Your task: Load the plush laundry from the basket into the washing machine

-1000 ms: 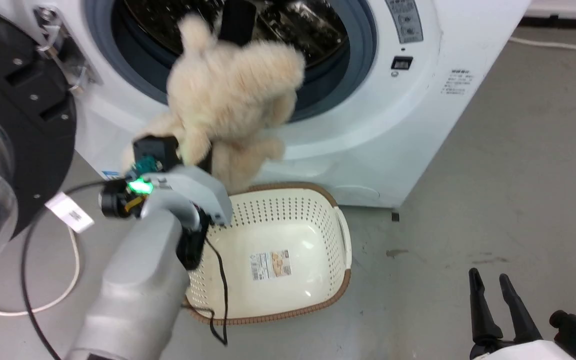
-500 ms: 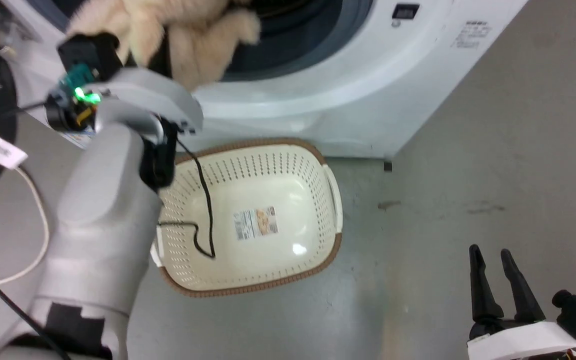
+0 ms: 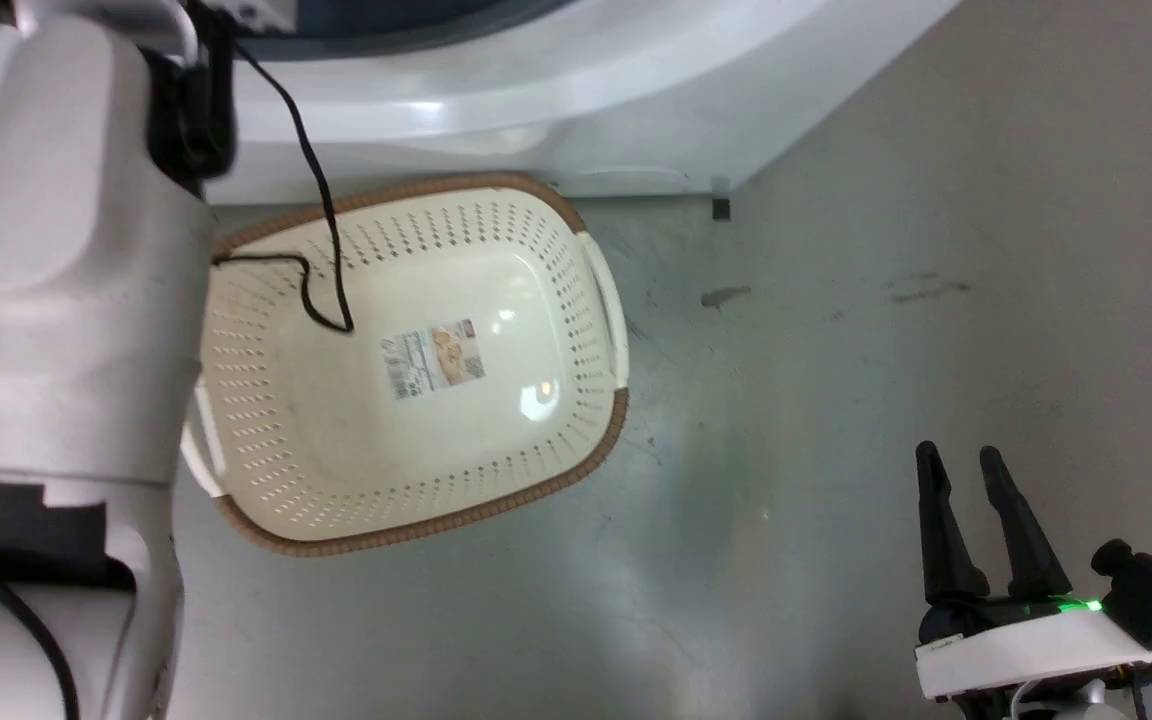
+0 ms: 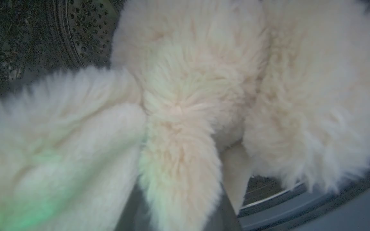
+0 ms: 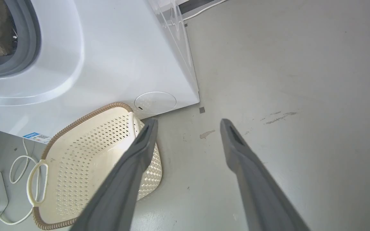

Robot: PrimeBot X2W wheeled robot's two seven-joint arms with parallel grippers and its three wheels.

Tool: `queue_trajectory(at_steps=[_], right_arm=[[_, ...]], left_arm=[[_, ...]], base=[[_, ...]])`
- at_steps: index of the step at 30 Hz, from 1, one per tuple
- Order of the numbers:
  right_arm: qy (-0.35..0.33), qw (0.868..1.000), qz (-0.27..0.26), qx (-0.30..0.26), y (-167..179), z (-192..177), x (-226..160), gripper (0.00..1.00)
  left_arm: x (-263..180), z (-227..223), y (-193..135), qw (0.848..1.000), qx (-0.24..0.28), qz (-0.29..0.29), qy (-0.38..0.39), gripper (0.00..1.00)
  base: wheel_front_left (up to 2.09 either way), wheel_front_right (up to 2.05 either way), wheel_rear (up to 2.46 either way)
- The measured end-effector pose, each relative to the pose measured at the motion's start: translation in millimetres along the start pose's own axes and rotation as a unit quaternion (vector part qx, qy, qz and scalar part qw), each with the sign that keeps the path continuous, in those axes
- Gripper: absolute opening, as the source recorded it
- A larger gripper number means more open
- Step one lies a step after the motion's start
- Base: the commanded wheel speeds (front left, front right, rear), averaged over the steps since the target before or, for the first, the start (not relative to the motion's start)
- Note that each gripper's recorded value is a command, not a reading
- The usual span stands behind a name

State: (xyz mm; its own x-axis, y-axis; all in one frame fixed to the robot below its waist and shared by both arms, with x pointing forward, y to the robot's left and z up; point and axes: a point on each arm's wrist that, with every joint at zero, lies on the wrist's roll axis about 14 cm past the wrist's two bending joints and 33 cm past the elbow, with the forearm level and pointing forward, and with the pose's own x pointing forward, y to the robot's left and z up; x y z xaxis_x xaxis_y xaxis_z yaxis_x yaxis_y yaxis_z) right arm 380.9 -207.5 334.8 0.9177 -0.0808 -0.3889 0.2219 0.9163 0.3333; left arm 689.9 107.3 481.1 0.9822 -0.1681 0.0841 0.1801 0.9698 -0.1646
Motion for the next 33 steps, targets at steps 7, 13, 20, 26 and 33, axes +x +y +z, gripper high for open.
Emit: queue_trajectory(at_steps=[7, 13, 20, 26, 33], right_arm=[[0.012, 1.0, -0.022, 0.0, -13.3, -7.3, -3.9, 1.0], [0.017, 0.999, -0.044, 0.001, -25.0, -9.5, -9.5, 1.0], [0.023, 0.997, -0.068, 0.007, -37.7, -12.1, -16.0, 1.0], [0.039, 0.995, -0.085, 0.013, -44.2, -21.7, -24.1, 1.0], [0.051, 0.993, -0.106, 0.016, -52.7, -27.5, -32.8, 1.0]], left_arm=[[29.7, -10.1, -6.7, 1.0, -0.006, -0.011, -0.011, 0.0], [52.5, -15.4, -15.2, 0.999, 0.006, -0.025, -0.022, 0.0], [75.3, -27.2, -20.3, 0.999, 0.012, -0.034, -0.022, 0.0], [89.2, -42.3, -13.2, 1.0, 0.009, -0.026, -0.013, 0.0], [100.3, -61.4, -11.9, 1.0, 0.008, -0.026, 0.006, 0.0]], base=[[0.0, 0.0, 0.0], [0.0, 0.0, 0.0], [0.0, 0.0, 0.0], [0.0, 0.0, 0.0], [0.0, 0.0, 0.0]])
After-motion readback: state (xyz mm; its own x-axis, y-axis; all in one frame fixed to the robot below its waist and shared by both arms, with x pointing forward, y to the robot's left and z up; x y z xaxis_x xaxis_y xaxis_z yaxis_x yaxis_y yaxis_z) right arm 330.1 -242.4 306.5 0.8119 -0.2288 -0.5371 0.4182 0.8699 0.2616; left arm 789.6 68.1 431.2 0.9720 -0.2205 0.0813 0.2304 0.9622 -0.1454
